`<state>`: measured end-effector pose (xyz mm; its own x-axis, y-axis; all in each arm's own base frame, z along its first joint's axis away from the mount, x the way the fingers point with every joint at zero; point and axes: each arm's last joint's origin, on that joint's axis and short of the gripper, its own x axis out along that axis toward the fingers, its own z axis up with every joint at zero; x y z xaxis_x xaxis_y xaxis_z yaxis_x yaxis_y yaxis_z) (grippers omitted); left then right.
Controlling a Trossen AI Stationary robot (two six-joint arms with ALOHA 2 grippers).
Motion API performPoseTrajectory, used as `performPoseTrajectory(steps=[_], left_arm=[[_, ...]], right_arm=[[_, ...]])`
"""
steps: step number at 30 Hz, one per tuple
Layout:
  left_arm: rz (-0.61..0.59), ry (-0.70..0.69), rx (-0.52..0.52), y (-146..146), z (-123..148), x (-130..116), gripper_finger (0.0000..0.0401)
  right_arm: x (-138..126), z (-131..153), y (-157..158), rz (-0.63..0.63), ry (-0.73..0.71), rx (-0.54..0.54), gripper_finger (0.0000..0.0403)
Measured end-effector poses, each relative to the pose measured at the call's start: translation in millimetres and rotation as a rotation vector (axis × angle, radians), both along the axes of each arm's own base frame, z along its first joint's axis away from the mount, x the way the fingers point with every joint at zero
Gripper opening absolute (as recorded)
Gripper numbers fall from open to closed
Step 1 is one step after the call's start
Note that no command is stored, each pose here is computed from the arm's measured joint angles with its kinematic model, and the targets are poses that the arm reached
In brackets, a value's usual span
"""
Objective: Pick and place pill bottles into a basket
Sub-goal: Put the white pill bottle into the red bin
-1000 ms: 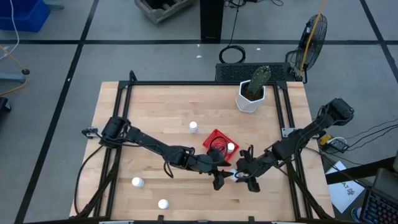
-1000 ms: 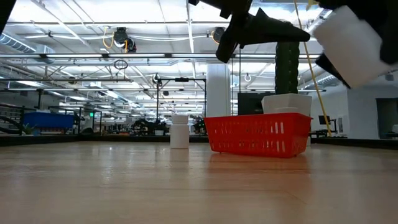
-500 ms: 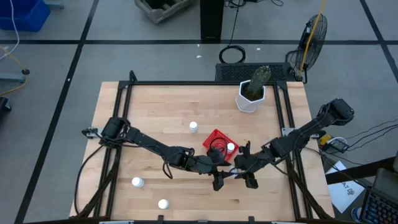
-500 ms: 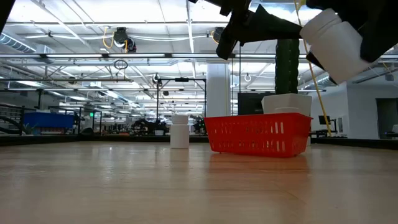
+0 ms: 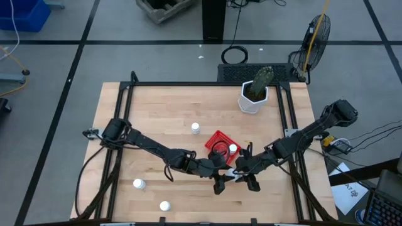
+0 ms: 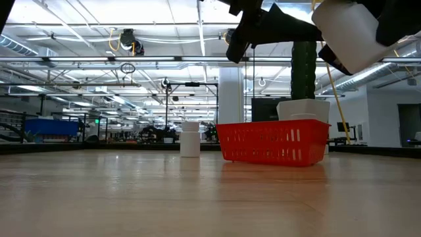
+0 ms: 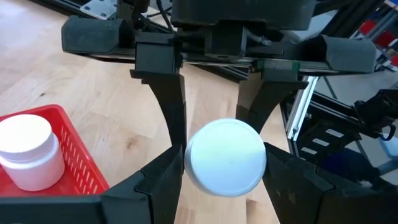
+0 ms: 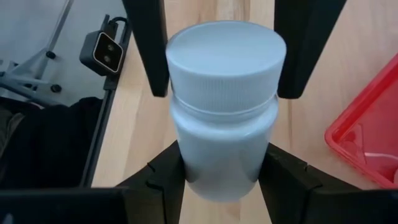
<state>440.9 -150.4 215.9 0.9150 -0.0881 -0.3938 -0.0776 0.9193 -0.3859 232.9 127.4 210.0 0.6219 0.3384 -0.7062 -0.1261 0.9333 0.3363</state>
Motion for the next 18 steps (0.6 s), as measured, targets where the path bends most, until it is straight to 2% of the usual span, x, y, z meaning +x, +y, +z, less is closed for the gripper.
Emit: performPoseTrajectory(steps=[8,14,18], left_arm=[[-0.002,0.002,0.01,0.9,-0.3,0.2,0.0212],[-0.008,-0.004,0.017,3.5,0.3,1.4,0.0161],[-0.008,-0.011,0.02,4.1,0.7,1.9,0.016]], right_arm=[[1.2,0.7,-0.7,0.005,-0.012,0.0,0.0155],[1.1,0.4,-0.7,-0.005,-0.005,0.014,0.0154],[1.1,0.5,-0.7,-0.002,-0.008,0.011,0.0154]])
